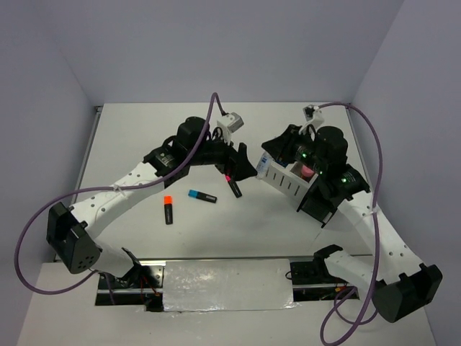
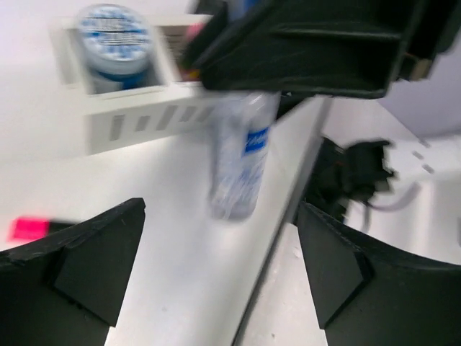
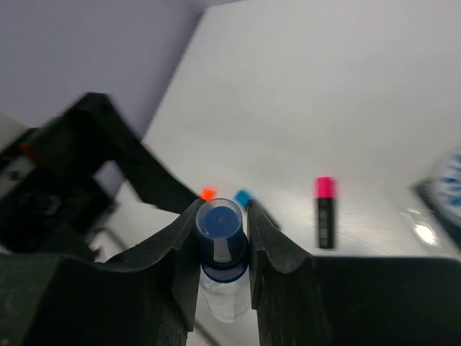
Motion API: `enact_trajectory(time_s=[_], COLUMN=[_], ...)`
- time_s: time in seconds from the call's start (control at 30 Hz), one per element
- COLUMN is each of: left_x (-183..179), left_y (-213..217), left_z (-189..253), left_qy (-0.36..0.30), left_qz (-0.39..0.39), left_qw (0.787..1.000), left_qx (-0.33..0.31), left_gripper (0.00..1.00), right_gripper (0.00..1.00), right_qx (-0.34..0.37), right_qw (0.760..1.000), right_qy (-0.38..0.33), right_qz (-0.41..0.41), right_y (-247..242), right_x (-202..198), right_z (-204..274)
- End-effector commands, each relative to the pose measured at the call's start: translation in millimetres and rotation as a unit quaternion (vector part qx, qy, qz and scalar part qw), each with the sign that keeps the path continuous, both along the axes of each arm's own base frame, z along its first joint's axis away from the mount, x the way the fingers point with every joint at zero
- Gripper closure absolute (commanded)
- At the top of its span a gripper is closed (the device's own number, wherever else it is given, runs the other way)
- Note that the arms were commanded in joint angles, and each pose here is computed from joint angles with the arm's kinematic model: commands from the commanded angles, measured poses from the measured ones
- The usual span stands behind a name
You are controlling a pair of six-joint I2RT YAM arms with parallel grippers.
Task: Sort the stationery into containers
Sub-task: Place the stationery in the storage box.
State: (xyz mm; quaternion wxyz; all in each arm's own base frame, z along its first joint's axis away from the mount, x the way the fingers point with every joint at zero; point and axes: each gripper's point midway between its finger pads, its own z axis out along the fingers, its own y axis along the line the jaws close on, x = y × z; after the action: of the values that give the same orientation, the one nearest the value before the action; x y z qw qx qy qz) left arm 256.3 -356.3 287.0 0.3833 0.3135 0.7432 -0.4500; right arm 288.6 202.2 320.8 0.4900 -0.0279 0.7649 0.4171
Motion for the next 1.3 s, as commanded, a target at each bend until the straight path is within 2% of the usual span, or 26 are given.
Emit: enact_trajectory(time_s=[0.0,0.1,0.13,0.17,0.2,0.23,0.37,0.4,0.43,0.5,0.6,0.77,0.83,0.93,1.0,1.03,1.07,1.13,1.17,1.23,1.27], left_x=[37,52,52,52,50,45,23,19,15,8,1,-3,-3,-3,0,-3,-1,-3,-1,-5,-2], left_y=[27,71,84,105,116,124,143,145,146,149,151,148,147,152,160,165,169,172,175,182,182], left_z=[8,-19,-21,-33,-44,-44,-63,-58,-59,-62,-66,-69,-70,-83,-98,-105,-109,-121,-125,-129,-133], left_qy=[-0.029,0.0,0.009,0.019,0.033,0.038,0.056,0.054,0.055,0.059,0.064,0.075,0.087,0.126,0.158,0.173,0.188,0.212,0.23,0.252,0.267], left_qz=[0.119,0.235,0.264,0.301,0.316,0.324,0.323,0.323,0.32,0.318,0.312,0.305,0.313,0.345,0.389,0.401,0.429,0.45,0.479,0.511,0.536], left_qw=[0.991,0.964,0.955,0.938,0.93,0.927,0.923,0.925,0.927,0.929,0.93,0.933,0.93,0.912,0.886,0.874,0.858,0.839,0.82,0.793,0.772], left_qx=[0.051,0.125,0.135,0.168,0.184,0.185,0.201,0.19,0.187,0.182,0.182,0.175,0.171,0.181,0.199,0.212,0.21,0.221,0.213,0.218,0.211], left_gripper=[0.01,0.01,0.01,0.01,0.01,0.01,0.01,0.01,0.01,0.01,0.01,0.01,0.01,0.01,0.01,0.01,0.01,0.01,0.01,0.01,0.01], right_gripper=[1.0,1.0,1.0,1.0,1.0,1.0,1.0,1.0,1.0,1.0,1.0,1.0,1.0,0.94,0.74,0.59,0.28,0.21,0.16,0.13,0.1], right_qx=[-0.096,-0.167,-0.201,-0.219,-0.235,-0.259,-0.273,-0.273,-0.262,-0.264,-0.265,-0.268,-0.269,-0.261,-0.257,-0.255,-0.249,-0.245,-0.238,-0.231,-0.22], right_qw=[0.975,0.926,0.893,0.871,0.851,0.811,0.752,0.748,0.753,0.742,0.737,0.74,0.742,0.753,0.771,0.776,0.778,0.781,0.782,0.786,0.79], right_qy=[-0.047,-0.044,-0.044,-0.033,-0.027,-0.023,-0.024,-0.025,-0.033,-0.025,-0.015,0.01,0.024,0.038,0.044,0.048,0.048,0.051,0.051,0.051,0.05], right_qz=[-0.196,-0.335,-0.401,-0.438,-0.468,-0.523,-0.599,-0.605,-0.602,-0.616,-0.621,-0.616,-0.613,-0.603,-0.58,-0.574,-0.575,-0.572,-0.573,-0.571,-0.57], right_y=[-80,-142,-173,-192,-206,-232,-277,-284,-284,-298,-308,-317,-318,-315,-306,-303,-302,-300,-299,-296,-294], right_x=[22,26,26,25,24,17,15,17,23,26,33,39,38,38,39,37,35,31,30,26,25], right_z=[5,-1,-2,-7,-11,-12,-21,-22,-21,-28,-36,-65,-81,-98,-109,-115,-116,-119,-117,-106,-101])
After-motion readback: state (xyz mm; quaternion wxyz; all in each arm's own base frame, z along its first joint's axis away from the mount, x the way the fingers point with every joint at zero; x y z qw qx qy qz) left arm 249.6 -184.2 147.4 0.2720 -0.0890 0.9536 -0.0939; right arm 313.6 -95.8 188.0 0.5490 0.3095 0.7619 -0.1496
